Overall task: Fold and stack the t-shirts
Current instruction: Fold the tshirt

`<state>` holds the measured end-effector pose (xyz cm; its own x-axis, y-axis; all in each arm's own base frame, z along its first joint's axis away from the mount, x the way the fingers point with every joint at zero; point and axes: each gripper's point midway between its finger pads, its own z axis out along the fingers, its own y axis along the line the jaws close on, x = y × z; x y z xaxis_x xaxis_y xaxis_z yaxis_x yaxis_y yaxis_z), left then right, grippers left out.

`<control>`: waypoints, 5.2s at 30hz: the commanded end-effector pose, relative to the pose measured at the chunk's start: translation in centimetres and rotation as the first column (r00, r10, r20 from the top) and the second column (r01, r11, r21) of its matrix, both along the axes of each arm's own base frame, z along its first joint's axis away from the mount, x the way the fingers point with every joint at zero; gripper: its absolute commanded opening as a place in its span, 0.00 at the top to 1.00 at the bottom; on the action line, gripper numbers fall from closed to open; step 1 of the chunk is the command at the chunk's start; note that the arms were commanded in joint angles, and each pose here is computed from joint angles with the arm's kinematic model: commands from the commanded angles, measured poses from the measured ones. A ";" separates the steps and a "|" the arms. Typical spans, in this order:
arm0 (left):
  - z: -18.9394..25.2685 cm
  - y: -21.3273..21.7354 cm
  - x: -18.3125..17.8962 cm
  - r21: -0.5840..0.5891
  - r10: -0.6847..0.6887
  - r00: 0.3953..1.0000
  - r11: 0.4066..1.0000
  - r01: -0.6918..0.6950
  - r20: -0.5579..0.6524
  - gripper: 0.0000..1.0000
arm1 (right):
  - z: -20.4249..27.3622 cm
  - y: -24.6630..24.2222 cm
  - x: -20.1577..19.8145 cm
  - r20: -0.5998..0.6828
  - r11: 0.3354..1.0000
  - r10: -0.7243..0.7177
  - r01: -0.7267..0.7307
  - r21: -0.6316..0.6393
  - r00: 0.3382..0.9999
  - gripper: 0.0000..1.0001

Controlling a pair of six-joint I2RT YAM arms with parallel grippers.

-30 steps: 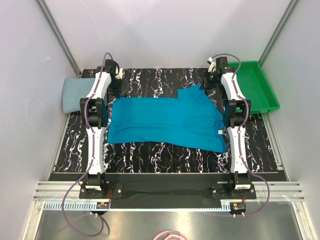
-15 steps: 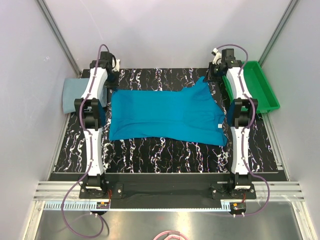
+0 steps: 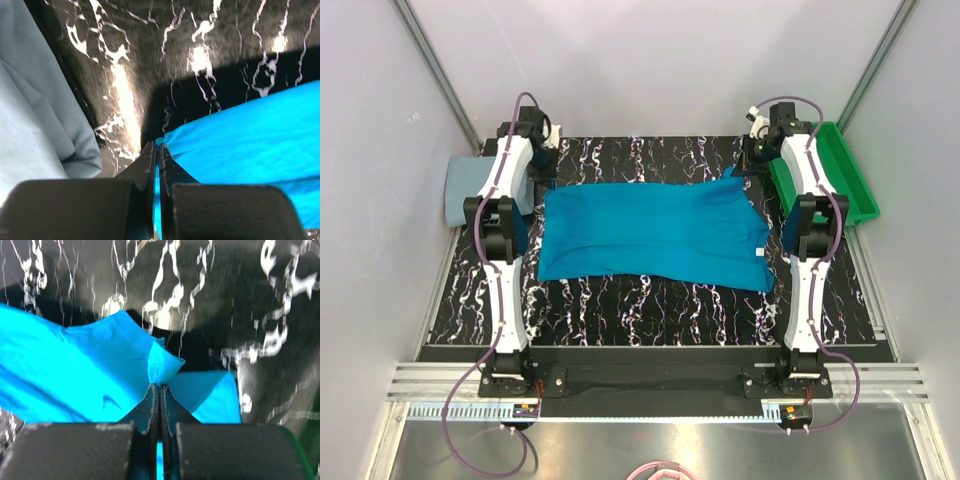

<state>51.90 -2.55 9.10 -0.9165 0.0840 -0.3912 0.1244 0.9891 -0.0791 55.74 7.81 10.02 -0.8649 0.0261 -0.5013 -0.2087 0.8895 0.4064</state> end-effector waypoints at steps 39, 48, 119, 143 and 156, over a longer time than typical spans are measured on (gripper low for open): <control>1.9 -0.6 -10.0 -0.075 -0.077 0.987 0.995 0.067 -0.141 1.00 | 2.1 -0.9 -14.5 -0.153 0.991 0.127 -0.133 -0.026 0.980 1.00; 1.1 2.2 -9.5 -0.035 -0.017 0.986 0.999 0.011 -0.168 1.00 | 0.4 -1.3 -15.8 -0.206 0.988 0.136 -0.149 -0.049 0.969 1.00; -1.5 -4.9 -16.9 -0.261 -0.250 0.882 0.953 0.152 -0.399 0.55 | -3.3 1.2 -18.0 -0.335 0.977 0.210 -0.213 0.029 0.919 1.00; -1.7 -4.9 -14.4 -0.230 -0.268 0.882 0.955 0.189 -0.387 0.58 | -2.7 1.0 -16.0 -0.295 0.982 0.180 -0.188 0.003 0.938 0.77; -4.7 -8.1 -15.8 -0.307 -0.350 0.814 0.925 0.223 -0.464 0.58 | -2.8 1.4 -16.7 -0.313 0.978 0.206 -0.206 0.032 0.927 0.94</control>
